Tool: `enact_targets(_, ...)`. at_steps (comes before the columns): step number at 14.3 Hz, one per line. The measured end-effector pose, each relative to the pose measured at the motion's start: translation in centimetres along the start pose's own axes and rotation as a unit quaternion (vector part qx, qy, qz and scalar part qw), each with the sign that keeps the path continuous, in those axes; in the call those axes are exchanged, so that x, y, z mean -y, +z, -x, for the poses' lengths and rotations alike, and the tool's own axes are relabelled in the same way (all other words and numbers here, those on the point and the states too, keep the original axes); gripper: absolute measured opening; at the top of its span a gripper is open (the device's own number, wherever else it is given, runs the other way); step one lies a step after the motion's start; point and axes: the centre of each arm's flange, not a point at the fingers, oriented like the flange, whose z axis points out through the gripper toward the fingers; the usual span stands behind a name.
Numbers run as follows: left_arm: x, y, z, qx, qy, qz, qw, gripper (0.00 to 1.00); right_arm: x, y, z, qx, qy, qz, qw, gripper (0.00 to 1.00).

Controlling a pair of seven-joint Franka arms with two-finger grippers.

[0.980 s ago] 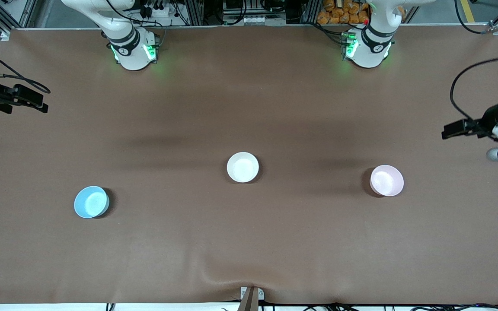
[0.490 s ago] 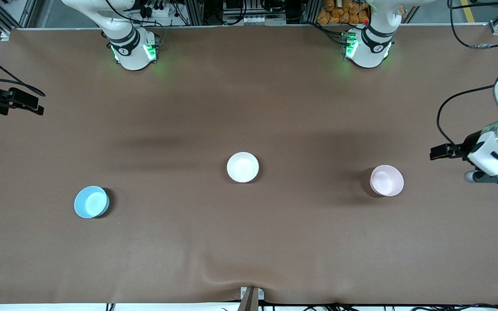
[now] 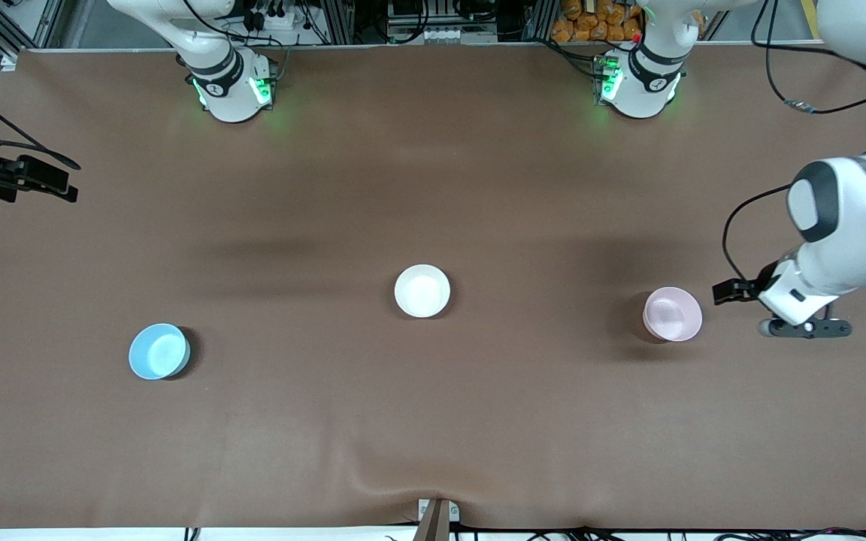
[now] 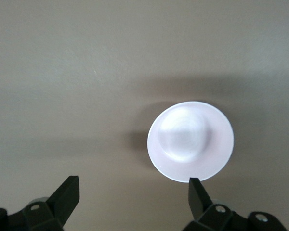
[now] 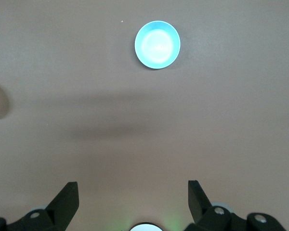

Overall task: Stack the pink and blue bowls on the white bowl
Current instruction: 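Lower the left gripper over the pink bowl rim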

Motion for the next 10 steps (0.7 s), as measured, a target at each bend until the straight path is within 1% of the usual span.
enact_targets(2, 0.0, 1.5, 0.0, -0.001, 0.009, -0.001, 1.000, 1.00, -0.1, -0.1, 0.0, -0.001, 0.001, 0.000, 1.000, 1.00)
enact_targets(4, 0.0, 2.8, -0.3, -0.007, 0.026, -0.002, 1.000, 0.97, -0.2, -0.4, 0.0, -0.004, 0.002, 0.000, 1.000, 1.00)
enact_targets(5, -0.1, 3.5, -0.4, -0.007, 0.029, -0.002, 1.000, 0.97, -0.3, -0.7, 0.0, -0.008, 0.003, 0.000, 1.000, 1.00)
enact_targets(6, -0.1, 4.3, -0.6, -0.009, 0.033, -0.003, 0.999, 0.89, -0.3, -0.9, 0.0, -0.010, 0.003, 0.000, 1.000, 1.00)
enact_targets(8, -0.2, 5.8, -0.8, -0.011, 0.038, -0.004, 0.999, 0.82, -0.3, -1.0, 0.0, -0.011, 0.003, 0.000, 1.000, 1.00)
enact_targets(9, -0.3, 6.5, -0.9, -0.010, 0.041, -0.004, 0.999, 0.76, -0.3, -0.9, -0.1, -0.010, 0.003, 0.000, 1.000, 1.00)
enact_targets(10, -0.3, 7.1, -0.9, -0.009, 0.042, -0.004, 0.999, 0.75, -0.3, -0.8, -0.2, -0.009, 0.003, 0.000, 1.000, 1.00)
